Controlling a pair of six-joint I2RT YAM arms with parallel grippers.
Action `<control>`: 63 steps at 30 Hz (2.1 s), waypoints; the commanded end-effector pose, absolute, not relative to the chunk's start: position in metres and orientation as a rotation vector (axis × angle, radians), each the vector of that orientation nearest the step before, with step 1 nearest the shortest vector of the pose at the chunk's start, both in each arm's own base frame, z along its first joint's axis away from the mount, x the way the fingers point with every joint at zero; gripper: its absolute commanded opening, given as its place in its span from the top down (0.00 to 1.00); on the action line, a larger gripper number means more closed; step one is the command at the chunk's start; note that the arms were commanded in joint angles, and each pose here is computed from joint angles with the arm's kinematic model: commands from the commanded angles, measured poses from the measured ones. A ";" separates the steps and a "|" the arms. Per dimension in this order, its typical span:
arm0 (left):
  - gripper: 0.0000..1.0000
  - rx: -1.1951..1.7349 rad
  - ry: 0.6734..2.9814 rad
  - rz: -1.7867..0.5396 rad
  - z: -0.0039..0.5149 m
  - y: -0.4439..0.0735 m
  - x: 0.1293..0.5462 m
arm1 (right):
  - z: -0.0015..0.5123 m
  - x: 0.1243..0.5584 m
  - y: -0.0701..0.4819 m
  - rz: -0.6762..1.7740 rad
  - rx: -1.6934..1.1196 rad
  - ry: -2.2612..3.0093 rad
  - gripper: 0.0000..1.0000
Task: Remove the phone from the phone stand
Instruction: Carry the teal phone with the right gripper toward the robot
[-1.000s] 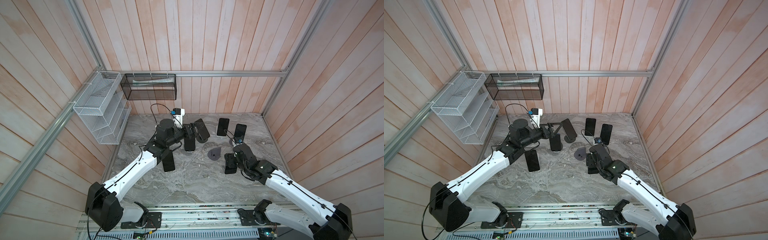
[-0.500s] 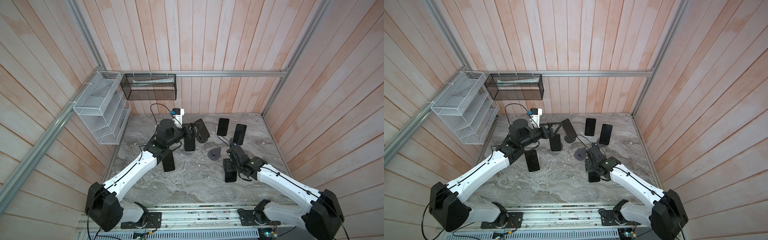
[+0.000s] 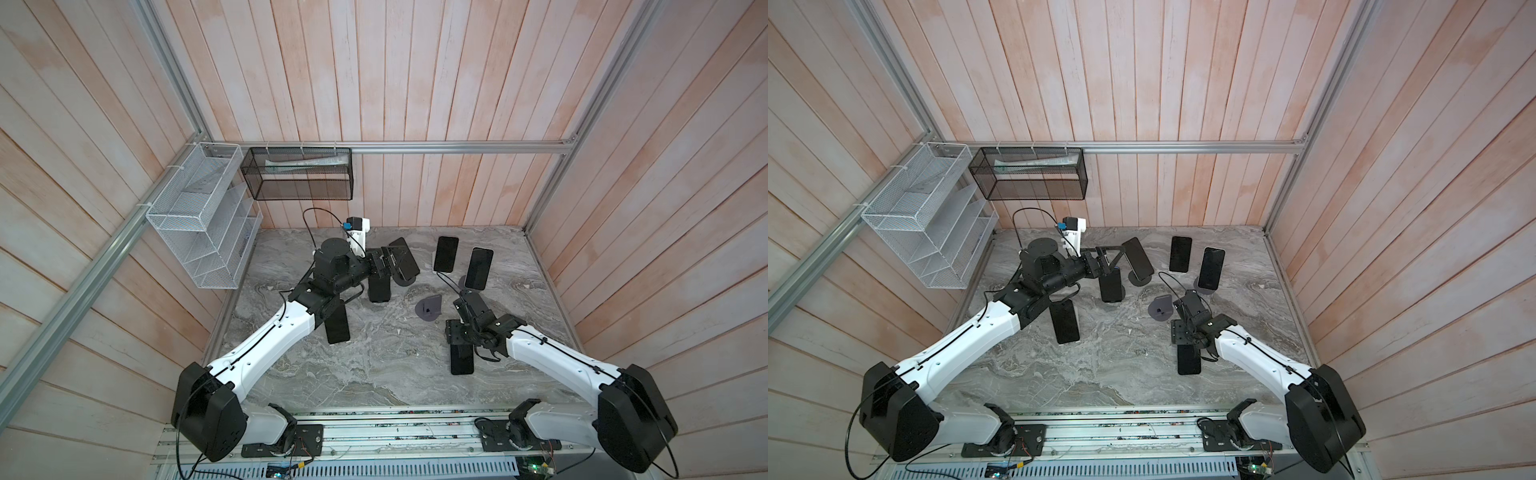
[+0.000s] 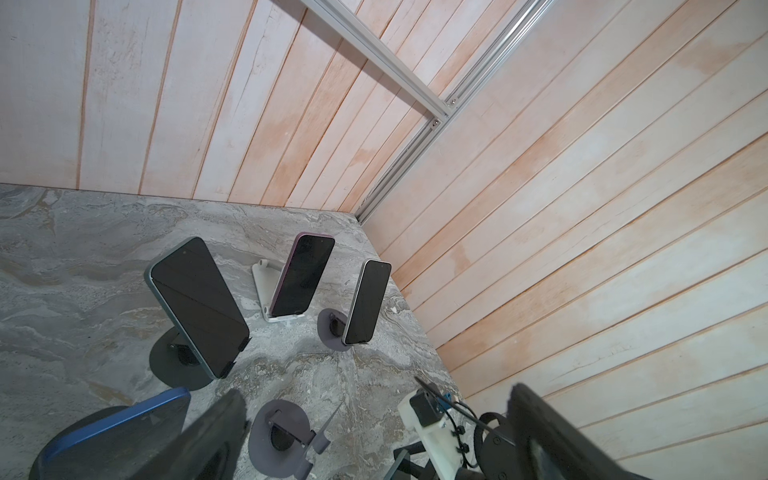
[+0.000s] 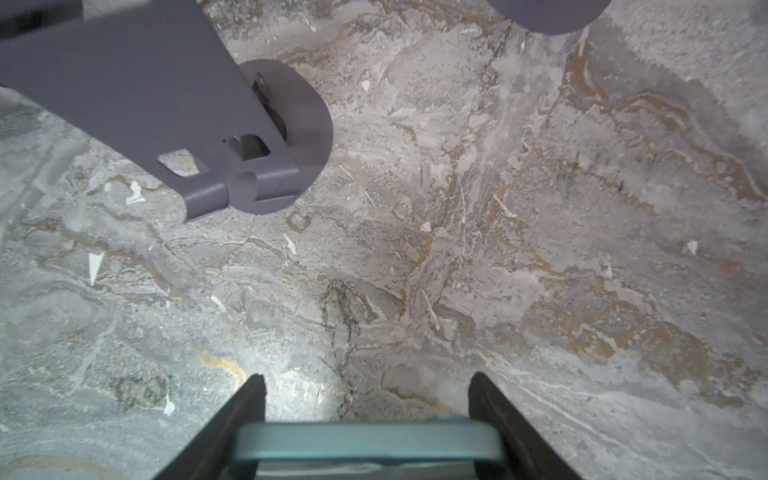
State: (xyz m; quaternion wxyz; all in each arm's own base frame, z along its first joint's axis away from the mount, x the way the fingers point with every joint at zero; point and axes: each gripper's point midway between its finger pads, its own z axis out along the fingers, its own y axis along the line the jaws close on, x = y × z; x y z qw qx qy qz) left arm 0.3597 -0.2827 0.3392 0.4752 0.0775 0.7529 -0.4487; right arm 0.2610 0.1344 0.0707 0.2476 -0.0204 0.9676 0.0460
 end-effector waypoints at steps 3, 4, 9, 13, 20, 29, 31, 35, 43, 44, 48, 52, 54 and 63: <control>0.01 0.203 1.863 -1.079 0.333 -0.286 0.362 | 0.054 0.263 0.133 0.135 0.002 2.660 0.38; 0.01 0.204 1.863 -1.079 0.333 -0.286 0.362 | 0.051 0.264 0.133 0.133 0.008 2.661 0.38; 0.01 0.201 1.865 -1.075 0.332 -0.286 0.363 | 0.037 0.271 0.131 0.118 0.027 2.675 0.38; 0.01 0.201 1.872 -1.070 0.330 -0.286 0.363 | 0.027 0.274 0.129 0.086 0.041 2.693 0.38; 0.01 0.205 1.866 -1.054 0.331 -0.284 0.363 | 0.014 0.272 0.123 0.041 0.080 2.704 0.35; 0.01 0.200 1.867 -1.048 0.331 -0.284 0.364 | -0.001 0.264 0.118 0.003 0.088 2.731 0.29; 0.01 0.199 1.868 -1.044 0.331 -0.283 0.364 | -0.005 0.262 0.121 0.023 0.090 2.734 0.29; 0.01 0.196 1.868 -1.044 0.330 -0.283 0.364 | -0.014 0.255 0.126 0.021 0.061 2.764 0.27; 0.01 0.194 1.870 -1.051 0.329 -0.284 0.365 | -0.021 0.248 0.133 -0.012 0.001 2.802 0.24; 0.01 0.193 1.870 -1.053 0.329 -0.284 0.364 | -0.021 0.247 0.134 -0.015 -0.005 2.805 0.24; 0.01 0.174 1.879 -1.045 0.327 -0.282 0.366 | -0.023 0.241 0.138 -0.064 0.006 2.801 0.23; 0.01 0.175 1.874 -1.041 0.330 -0.281 0.365 | -0.030 0.238 0.143 -0.101 0.018 2.807 0.21; 0.01 0.178 1.875 -1.041 0.329 -0.281 0.365 | -0.036 0.238 0.143 -0.120 0.015 2.820 0.20; 0.01 0.183 1.876 -1.044 0.329 -0.283 0.365 | -0.036 0.236 0.142 -0.108 0.081 2.802 0.20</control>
